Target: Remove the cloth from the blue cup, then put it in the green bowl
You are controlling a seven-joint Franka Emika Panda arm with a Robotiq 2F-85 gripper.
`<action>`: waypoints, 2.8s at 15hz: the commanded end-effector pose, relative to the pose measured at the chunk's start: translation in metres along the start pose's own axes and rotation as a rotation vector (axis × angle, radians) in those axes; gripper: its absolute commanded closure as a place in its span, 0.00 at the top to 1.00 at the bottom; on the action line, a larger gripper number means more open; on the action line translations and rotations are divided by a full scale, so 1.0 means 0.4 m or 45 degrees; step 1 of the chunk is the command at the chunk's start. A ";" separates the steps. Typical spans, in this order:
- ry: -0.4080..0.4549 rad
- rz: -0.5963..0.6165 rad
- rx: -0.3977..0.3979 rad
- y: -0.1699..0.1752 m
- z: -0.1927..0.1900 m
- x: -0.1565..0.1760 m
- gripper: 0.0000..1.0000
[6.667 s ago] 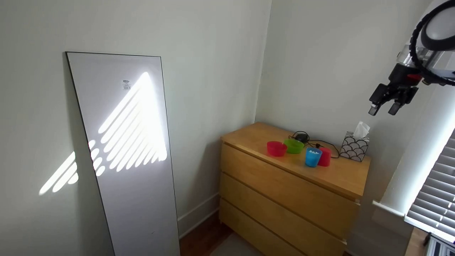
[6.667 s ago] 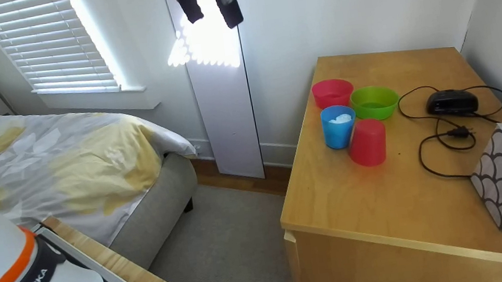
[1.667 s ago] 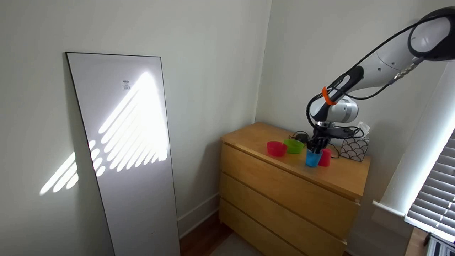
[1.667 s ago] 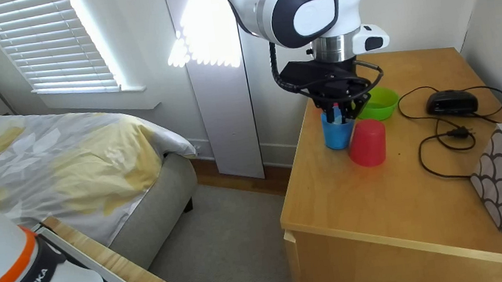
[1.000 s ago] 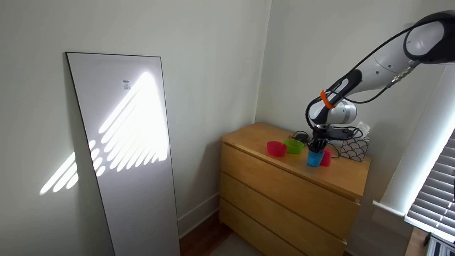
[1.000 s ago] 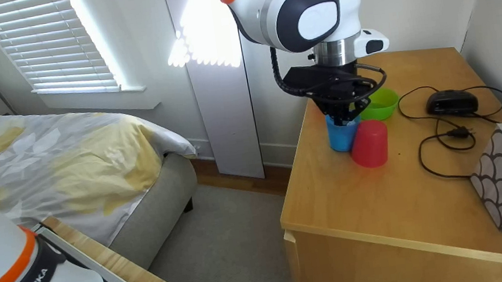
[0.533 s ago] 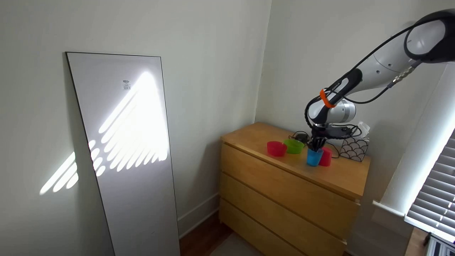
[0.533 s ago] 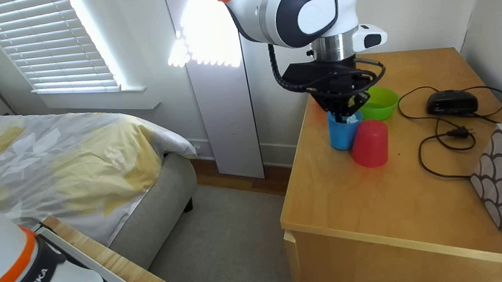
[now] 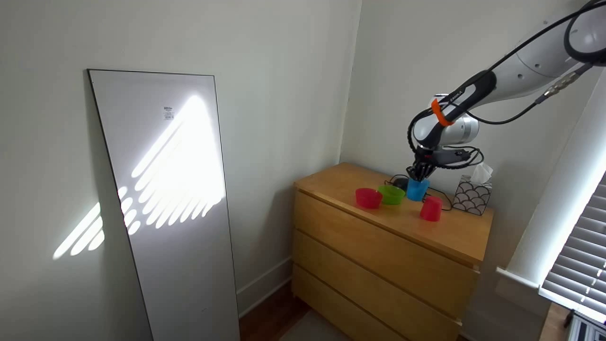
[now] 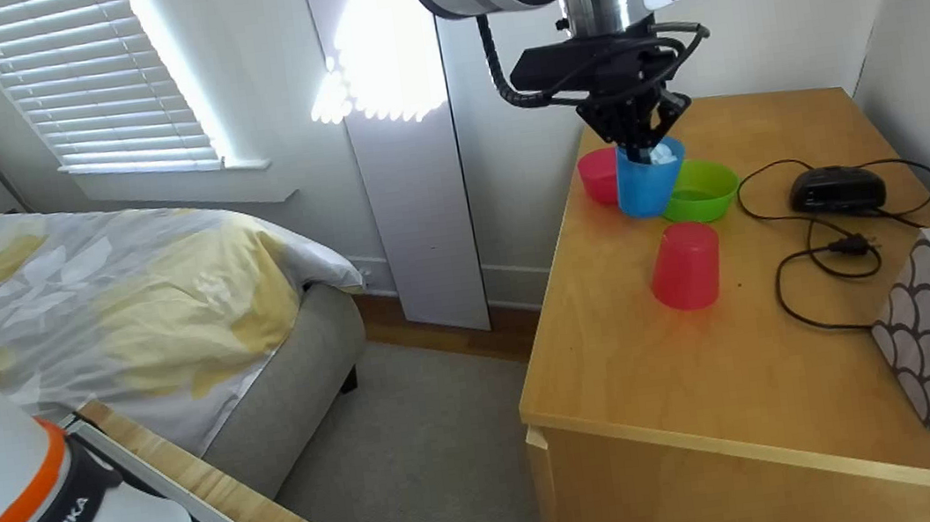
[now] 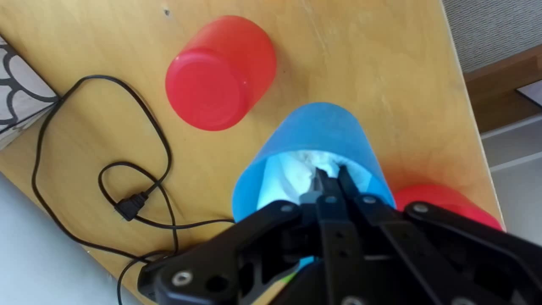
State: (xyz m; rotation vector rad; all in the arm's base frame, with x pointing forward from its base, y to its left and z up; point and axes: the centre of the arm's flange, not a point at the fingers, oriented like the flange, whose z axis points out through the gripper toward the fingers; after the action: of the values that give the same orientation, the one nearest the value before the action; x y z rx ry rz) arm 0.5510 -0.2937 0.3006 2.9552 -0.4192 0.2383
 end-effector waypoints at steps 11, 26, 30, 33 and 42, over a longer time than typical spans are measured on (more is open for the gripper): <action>-0.093 0.091 0.079 0.084 -0.157 -0.071 0.01; 0.356 0.108 0.180 0.129 -0.120 0.041 0.01; 0.444 0.139 0.208 0.138 -0.040 0.090 0.01; 0.449 0.156 0.241 0.132 0.022 0.116 0.01; 0.414 0.152 0.280 0.125 0.107 0.169 0.28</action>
State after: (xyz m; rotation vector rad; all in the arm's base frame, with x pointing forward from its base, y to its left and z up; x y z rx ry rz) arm 0.5978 -0.3583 0.2840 3.0067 -0.5677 0.8220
